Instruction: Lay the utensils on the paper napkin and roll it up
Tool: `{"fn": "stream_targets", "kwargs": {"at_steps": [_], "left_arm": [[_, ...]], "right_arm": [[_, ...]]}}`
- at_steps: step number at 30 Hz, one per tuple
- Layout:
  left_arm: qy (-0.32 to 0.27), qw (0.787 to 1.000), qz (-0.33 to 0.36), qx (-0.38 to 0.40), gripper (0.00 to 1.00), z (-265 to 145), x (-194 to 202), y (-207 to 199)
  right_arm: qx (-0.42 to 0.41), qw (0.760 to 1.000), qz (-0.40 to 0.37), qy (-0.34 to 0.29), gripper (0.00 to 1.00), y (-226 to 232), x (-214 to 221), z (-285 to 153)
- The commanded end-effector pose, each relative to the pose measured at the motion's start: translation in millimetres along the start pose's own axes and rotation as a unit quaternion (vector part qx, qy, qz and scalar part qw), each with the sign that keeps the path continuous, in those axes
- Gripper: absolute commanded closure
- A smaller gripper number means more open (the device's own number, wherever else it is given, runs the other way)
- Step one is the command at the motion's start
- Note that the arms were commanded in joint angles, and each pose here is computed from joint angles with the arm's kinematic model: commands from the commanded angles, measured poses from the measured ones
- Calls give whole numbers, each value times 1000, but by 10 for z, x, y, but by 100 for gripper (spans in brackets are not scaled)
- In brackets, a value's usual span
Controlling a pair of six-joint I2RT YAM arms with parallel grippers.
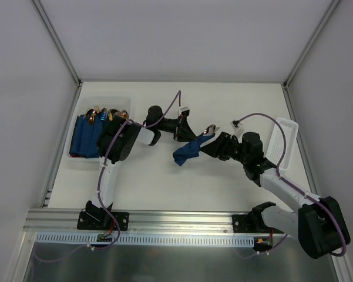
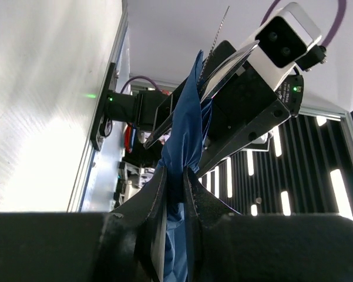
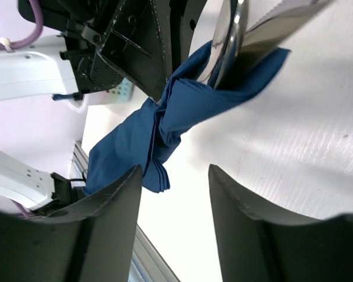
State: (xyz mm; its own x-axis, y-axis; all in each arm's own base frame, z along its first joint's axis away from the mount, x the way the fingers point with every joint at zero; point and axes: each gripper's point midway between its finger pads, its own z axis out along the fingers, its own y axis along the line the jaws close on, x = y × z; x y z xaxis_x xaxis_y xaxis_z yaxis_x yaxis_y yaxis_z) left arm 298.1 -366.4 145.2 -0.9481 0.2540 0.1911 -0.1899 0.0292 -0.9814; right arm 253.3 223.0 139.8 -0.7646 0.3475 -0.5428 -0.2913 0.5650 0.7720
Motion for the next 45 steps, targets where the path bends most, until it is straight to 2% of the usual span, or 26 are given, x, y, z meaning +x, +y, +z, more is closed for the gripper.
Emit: {"fn": "stream_targets", "kwargs": {"at_steps": [1,3,4,5,6,7,8,9,10,12,15,22,28,37,40,43,44,45], "left_arm": [[17,959,277,48,100,-38,255,-686],[16,965,258,32,100,-30,212,-640],[16,956,293,27,100,-30,216,-660],[15,965,260,14,100,-26,185,-620],[14,965,262,9,100,-25,172,-607],[7,954,299,6,100,-21,162,-650],[0,953,303,-2,100,-21,131,-678],[-6,965,262,-22,100,-33,113,-598],[-12,952,305,-29,100,-39,119,-648],[-32,955,289,-54,100,-47,82,-642],[-58,948,304,-72,100,-89,41,-733],[-87,944,305,-89,100,-120,93,-904],[-96,950,286,-82,100,-124,125,-985],[-114,952,274,-70,100,-122,134,-1071],[-116,954,270,-65,100,-118,133,-1098],[-121,954,265,-64,100,-122,135,-1082],[-122,955,265,-61,100,-122,143,-1086],[-123,955,263,-60,100,-123,143,-1079]], "right_arm": [[-24,999,-4,-26,45,169,-151,-100],[-25,999,7,-34,40,188,-187,-124],[-30,999,6,-42,39,235,-229,-147],[-30,998,7,-46,35,254,-250,-152],[-33,998,8,-53,32,281,-287,-170],[-35,998,9,-58,29,317,-330,-175],[-37,997,9,-63,27,338,-369,-181],[-38,997,12,-67,26,360,-409,-188],[-39,997,12,-68,24,373,-430,-183],[-48,996,7,-76,20,460,-526,-195],[-53,995,3,-81,14,514,-586,-192],[-97,990,-5,-100,11,704,-718,-152],[-73,994,-11,-82,11,602,-690,59],[-85,995,-16,-57,11,674,-556,327],[-91,994,-13,-55,18,653,-498,365],[-108,992,-15,-57,34,692,-476,349],[-118,991,-19,-62,50,733,-498,335],[-120,991,-20,-62,60,737,-497,333]]}}
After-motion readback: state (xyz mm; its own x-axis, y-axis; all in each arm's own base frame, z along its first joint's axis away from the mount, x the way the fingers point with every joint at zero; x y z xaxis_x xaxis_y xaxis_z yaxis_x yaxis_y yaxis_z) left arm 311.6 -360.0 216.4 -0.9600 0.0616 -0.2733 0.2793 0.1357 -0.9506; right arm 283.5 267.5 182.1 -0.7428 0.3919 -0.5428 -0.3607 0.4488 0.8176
